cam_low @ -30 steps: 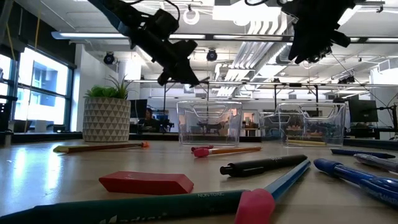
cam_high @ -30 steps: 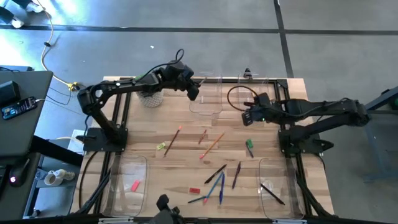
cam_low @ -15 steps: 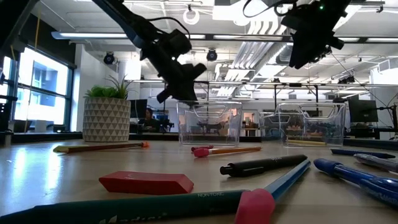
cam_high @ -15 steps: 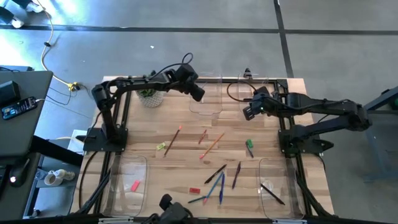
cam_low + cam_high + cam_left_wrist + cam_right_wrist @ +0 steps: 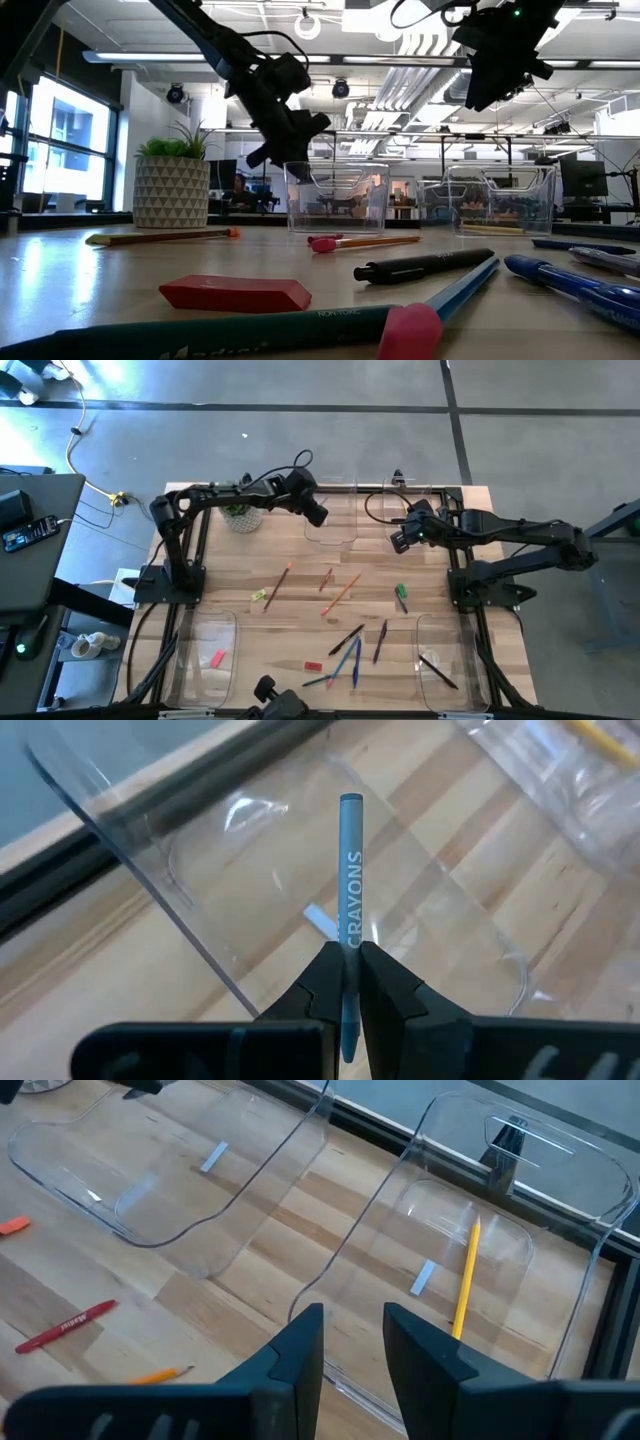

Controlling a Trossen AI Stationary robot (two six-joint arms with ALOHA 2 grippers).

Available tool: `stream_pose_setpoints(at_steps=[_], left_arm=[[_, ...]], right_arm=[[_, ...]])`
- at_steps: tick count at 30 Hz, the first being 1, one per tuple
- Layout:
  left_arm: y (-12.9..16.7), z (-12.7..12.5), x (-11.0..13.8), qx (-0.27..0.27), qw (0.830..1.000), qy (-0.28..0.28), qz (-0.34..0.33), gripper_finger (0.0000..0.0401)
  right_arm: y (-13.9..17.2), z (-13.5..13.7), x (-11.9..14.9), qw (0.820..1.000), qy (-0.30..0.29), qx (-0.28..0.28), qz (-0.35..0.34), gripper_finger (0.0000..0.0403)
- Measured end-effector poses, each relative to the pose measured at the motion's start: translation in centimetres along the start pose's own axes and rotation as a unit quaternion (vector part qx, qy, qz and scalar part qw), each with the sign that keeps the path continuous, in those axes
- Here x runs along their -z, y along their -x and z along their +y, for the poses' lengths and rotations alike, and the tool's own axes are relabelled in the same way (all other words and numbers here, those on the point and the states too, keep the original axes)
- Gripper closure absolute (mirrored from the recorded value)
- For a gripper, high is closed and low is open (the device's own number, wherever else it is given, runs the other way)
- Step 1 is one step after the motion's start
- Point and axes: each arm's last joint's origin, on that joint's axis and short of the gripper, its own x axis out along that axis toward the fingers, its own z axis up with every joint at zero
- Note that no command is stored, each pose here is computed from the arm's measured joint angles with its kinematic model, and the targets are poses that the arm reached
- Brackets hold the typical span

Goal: Sort crayons/erasers/pens/pencils in bins
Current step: Put the gray crayon into the top left transparent bin

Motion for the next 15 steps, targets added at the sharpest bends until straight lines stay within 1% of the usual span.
stream_pose_setpoints(at_steps=[15], left_arm=[[0.0, -2.0, 1.0, 0.011, 0.999, -0.031, 0.017, 0.0395]], right_arm=[[0.0, 0.0, 0.0, 1.000, 0.000, 0.003, -0.002, 0.0304]])
